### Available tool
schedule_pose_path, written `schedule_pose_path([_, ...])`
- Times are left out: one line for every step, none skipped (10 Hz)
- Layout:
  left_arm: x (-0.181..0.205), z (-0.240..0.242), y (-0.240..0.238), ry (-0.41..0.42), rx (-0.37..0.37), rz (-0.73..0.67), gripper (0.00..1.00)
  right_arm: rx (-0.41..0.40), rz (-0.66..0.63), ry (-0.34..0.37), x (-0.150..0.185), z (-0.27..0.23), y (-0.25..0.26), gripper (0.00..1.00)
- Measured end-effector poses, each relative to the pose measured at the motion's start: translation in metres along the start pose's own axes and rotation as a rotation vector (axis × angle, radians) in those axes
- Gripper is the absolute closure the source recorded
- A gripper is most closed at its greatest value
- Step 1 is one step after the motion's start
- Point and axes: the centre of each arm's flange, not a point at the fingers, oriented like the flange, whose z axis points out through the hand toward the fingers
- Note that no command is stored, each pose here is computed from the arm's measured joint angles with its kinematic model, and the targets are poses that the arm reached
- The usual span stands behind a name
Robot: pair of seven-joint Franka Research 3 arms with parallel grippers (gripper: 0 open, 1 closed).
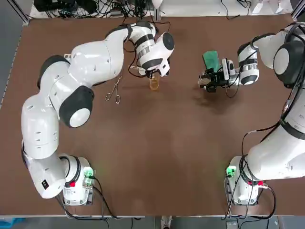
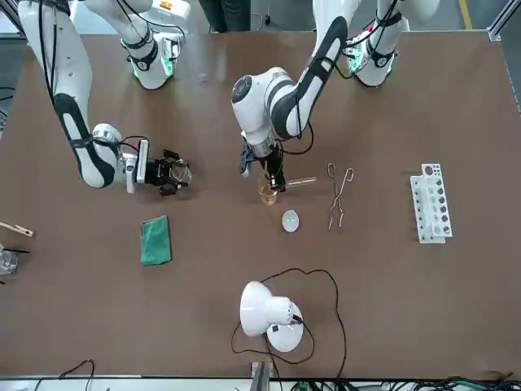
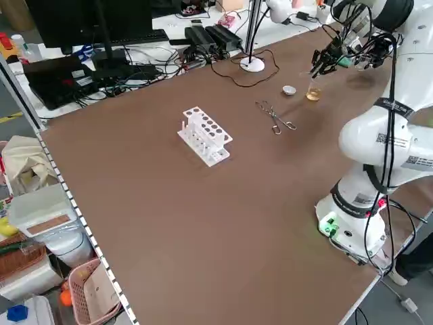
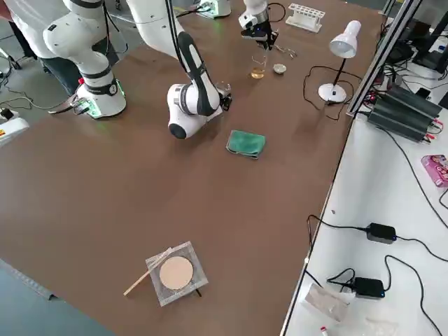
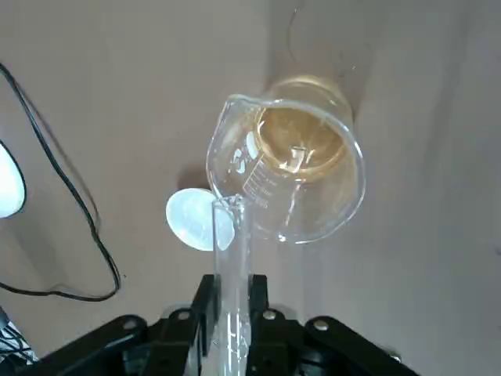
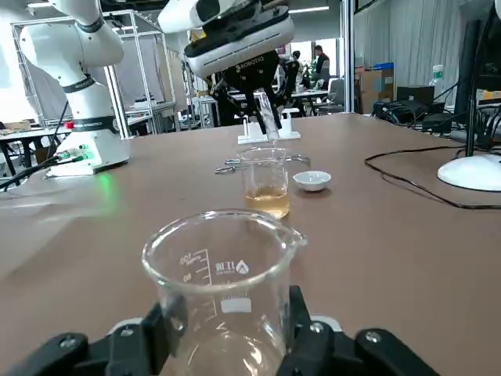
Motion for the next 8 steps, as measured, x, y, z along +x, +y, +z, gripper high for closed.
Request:
schedule_pose_path([0.0,0.001,0.0,-0.002,-0.001,-0.006,0.78,0.0,0.0,0.0,0.0,0.0,0.0,0.41])
schedule_pose_path([0.0,0.001,0.001,-0.002,-0.001,-0.015,0.78,0.0,0.0,0.0,0.0,0.0,0.0,0.41])
schedule_pose_path([0.001,0.0,0.001,-0.001,0.0,-0.018,0.78,0.0,0.0,0.0,0.0,0.0,0.0,0.41])
schedule_pose_path([0.001,0.0,0.001,-0.002,0.0,-0.022,0.78,0.0,0.0,0.0,0.0,0.0,0.0,0.41])
schedule_pose_path([0.001,-0.002,0.0,0.001,0.002,-0.024,0.78,0.0,0.0,0.0,0.0,0.0,0.0,0.41])
schedule_pose_path([0.0,-0.007,-0.004,0.003,0.006,-0.031,0.78,0.0,0.0,0.001,0.0,0.0,0.0,0.41])
schedule_pose_path([-0.002,-0.01,-0.007,-0.007,0.004,-0.037,0.78,0.0,0.0,0.001,0.0,0.0,0.0,0.41])
schedule_pose_path([-0.001,-0.007,-0.005,-0.017,-0.002,-0.046,0.78,-0.001,-0.001,0.001,0.0,0.0,0.0,0.41])
